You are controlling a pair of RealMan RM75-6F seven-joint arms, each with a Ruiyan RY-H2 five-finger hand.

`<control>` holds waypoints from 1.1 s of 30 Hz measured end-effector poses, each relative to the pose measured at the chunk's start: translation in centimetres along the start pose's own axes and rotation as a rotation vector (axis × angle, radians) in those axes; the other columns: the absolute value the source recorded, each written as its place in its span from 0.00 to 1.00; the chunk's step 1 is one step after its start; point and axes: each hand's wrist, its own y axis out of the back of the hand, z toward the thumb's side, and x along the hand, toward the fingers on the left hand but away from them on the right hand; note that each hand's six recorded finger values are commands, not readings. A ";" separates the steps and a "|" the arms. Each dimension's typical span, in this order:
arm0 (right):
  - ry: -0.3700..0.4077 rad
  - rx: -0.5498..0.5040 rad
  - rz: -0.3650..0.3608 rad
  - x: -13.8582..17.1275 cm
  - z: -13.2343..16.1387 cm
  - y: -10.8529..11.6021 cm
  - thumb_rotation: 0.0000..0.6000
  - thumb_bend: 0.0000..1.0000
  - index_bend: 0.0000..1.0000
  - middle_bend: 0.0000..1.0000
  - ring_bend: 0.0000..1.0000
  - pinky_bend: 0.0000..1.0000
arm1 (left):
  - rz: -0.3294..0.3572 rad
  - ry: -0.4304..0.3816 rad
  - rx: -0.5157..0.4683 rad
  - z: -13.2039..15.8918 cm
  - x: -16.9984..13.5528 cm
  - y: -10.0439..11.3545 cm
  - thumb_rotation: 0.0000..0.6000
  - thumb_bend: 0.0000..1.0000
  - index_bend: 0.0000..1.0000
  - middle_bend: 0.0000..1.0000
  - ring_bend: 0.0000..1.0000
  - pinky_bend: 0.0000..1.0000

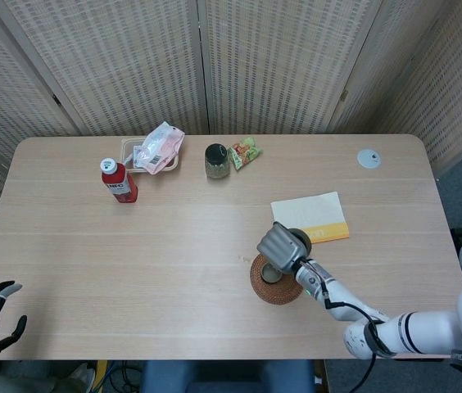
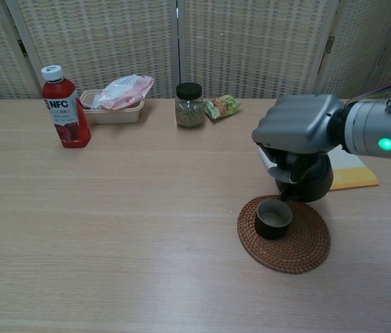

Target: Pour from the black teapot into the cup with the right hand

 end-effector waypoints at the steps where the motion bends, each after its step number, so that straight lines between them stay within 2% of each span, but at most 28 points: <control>1: 0.000 0.007 0.001 0.0 0.1 0.1 0.73 0.60 0.99 0.93 0.90 0.47 | 0.000 0.001 0.000 0.0 0.0 0.0 1.00 0.36 0.25 0.20 0.21 0.08; 33: 0.005 0.180 0.013 -0.5 1.3 1.3 0.73 0.58 0.99 0.93 0.91 0.49 | 0.004 0.021 -0.010 -0.8 -0.6 -0.2 1.00 0.36 0.25 0.20 0.21 0.08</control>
